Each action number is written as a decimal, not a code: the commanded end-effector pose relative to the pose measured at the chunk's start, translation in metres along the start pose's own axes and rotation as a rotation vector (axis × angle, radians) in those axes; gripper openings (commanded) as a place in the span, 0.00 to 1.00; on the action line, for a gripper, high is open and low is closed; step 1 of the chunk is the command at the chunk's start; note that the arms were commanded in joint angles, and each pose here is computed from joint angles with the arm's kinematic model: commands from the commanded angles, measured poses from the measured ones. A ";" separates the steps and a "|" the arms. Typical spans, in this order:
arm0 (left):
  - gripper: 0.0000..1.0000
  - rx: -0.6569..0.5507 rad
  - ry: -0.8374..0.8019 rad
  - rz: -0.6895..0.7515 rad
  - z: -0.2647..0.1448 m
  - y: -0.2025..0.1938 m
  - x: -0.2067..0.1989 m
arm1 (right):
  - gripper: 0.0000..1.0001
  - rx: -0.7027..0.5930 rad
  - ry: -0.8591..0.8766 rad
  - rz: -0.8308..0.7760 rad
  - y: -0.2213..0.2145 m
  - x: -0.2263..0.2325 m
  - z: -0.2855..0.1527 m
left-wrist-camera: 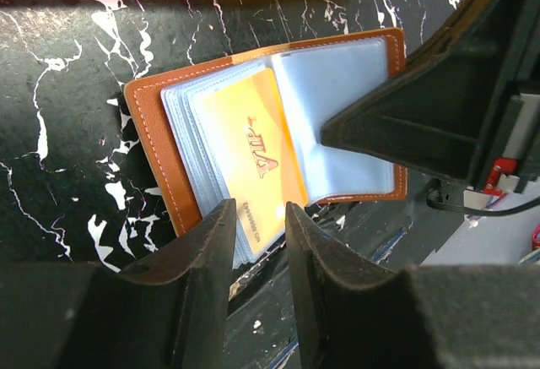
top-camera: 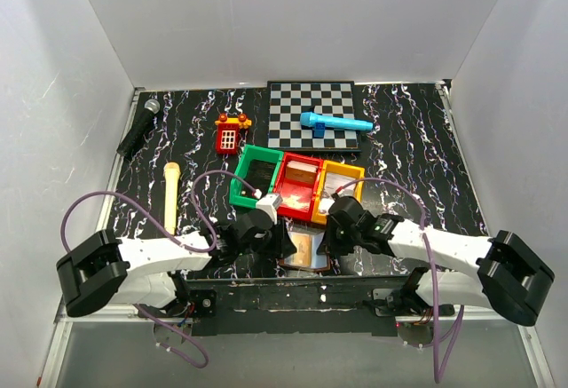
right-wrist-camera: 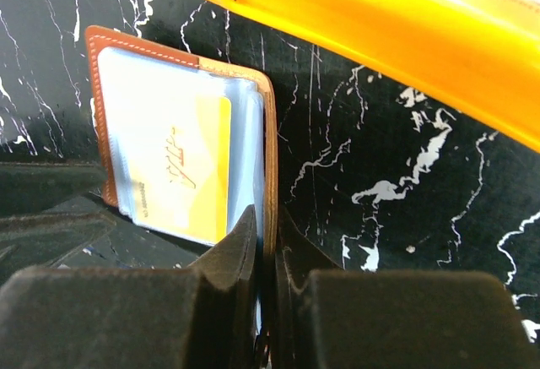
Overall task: Take the credit cards out of the card holder
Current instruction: Open the credit card from the card holder, then remove the credit card from the card holder.
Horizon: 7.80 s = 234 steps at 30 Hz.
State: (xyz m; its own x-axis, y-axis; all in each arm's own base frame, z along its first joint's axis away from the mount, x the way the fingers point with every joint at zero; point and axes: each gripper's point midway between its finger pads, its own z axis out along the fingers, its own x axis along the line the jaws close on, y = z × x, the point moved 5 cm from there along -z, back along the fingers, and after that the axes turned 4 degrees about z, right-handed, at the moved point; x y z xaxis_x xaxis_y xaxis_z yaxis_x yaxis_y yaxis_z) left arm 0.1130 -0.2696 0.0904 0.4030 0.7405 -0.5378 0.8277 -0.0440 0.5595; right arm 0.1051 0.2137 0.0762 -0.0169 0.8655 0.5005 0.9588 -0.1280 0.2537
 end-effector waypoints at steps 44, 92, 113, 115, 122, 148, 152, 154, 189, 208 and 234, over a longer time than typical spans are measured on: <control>0.20 0.142 0.081 0.001 0.023 -0.014 0.004 | 0.31 -0.044 0.316 -0.248 0.019 0.093 -0.080; 0.39 0.125 -0.131 0.113 0.039 0.011 -0.045 | 0.27 -0.036 0.116 -0.231 -0.008 0.061 -0.056; 0.38 0.140 -0.026 0.103 0.034 -0.001 -0.021 | 0.01 -0.047 -0.221 -0.086 -0.009 -0.015 -0.018; 0.36 0.163 0.015 0.099 0.029 -0.007 -0.012 | 0.01 -0.034 -0.223 -0.077 -0.011 -0.017 -0.015; 0.33 0.185 0.092 0.129 0.022 -0.016 0.007 | 0.01 0.020 -0.196 -0.023 -0.023 -0.021 -0.005; 0.33 0.279 0.140 0.203 0.028 -0.030 0.021 | 0.06 -0.095 0.127 -0.153 -0.003 0.056 -0.073; 0.32 0.288 0.138 0.212 0.026 -0.033 0.020 | 0.05 -0.147 0.035 -0.165 0.009 0.055 -0.065; 0.32 0.293 0.139 0.217 0.023 -0.036 0.020 | 0.05 -0.145 -0.021 -0.170 0.012 0.052 -0.055; 0.34 0.153 0.042 0.416 -0.008 -0.033 0.033 | 0.01 0.072 -0.254 -0.025 -0.038 -0.007 0.005; 0.34 0.318 0.126 0.444 0.011 -0.039 0.036 | 0.04 -0.087 -0.105 -0.184 -0.008 0.040 -0.059; 0.52 0.094 0.065 0.366 -0.013 -0.002 0.007 | 0.01 0.061 -0.320 -0.060 -0.020 -0.019 0.005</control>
State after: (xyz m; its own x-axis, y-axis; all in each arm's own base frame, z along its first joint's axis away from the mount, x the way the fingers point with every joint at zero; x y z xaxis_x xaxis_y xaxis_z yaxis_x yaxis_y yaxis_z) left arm 0.1053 -0.2588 0.0710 0.6906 0.6770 -0.2544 0.6664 -0.4591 0.5875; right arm 0.0950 0.2013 0.0686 -0.0297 0.9843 0.1742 0.9635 -0.0182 0.2672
